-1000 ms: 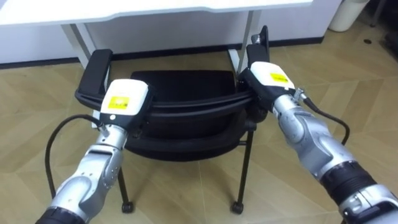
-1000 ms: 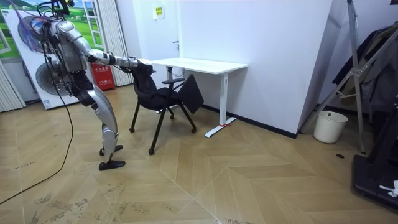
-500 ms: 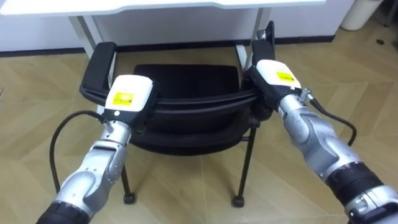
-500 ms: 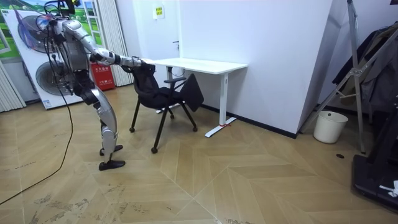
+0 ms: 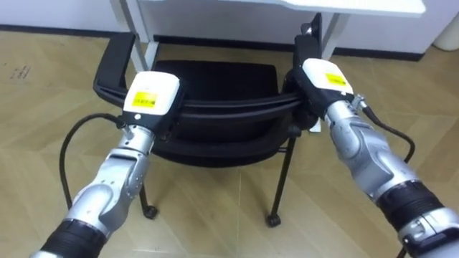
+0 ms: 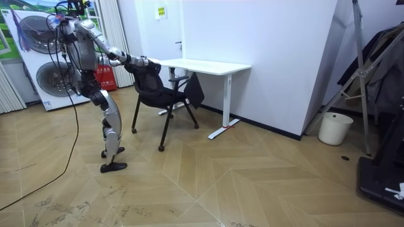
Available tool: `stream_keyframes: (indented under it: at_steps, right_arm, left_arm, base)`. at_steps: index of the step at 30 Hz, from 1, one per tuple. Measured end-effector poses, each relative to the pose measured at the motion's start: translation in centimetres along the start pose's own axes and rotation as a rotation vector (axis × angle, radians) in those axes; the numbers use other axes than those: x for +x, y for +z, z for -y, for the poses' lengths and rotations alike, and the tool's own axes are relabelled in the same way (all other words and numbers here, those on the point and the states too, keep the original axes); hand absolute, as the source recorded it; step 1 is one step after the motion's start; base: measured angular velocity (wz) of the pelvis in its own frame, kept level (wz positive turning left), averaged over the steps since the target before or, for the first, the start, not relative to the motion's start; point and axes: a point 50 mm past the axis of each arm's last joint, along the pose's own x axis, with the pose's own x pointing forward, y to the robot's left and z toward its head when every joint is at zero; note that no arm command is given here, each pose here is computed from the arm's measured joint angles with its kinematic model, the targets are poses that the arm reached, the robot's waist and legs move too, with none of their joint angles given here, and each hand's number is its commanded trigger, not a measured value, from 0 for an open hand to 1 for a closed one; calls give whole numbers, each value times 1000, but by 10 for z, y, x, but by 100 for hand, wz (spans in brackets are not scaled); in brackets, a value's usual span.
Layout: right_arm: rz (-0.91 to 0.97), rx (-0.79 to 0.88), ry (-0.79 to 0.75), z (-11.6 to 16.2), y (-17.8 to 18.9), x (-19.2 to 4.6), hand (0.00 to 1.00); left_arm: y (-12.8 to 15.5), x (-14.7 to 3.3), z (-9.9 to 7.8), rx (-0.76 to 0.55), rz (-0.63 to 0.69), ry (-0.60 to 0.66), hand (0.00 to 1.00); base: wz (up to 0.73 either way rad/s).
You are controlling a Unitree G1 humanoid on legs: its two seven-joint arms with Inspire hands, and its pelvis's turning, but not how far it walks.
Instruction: Push chair
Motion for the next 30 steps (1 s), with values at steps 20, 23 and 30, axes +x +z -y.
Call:
stream_keyframes:
  at_steps: [20,23,30]
  right_arm:
    - [196,-265,-1291,430,59,-111,0]
    - [342,-161,-1514,462,63,-189,0]
    - [246,-26,-1994,482,9,-361,0]
  left_arm:
    - [-28,14,-432,-119,188,981,0]
    - [-54,-79,-507,-133,156,1376,0]
    - [-120,-207,-528,-8,-176,1724,0]
  base:
    - [38]
    - [-45]
    - [-49]
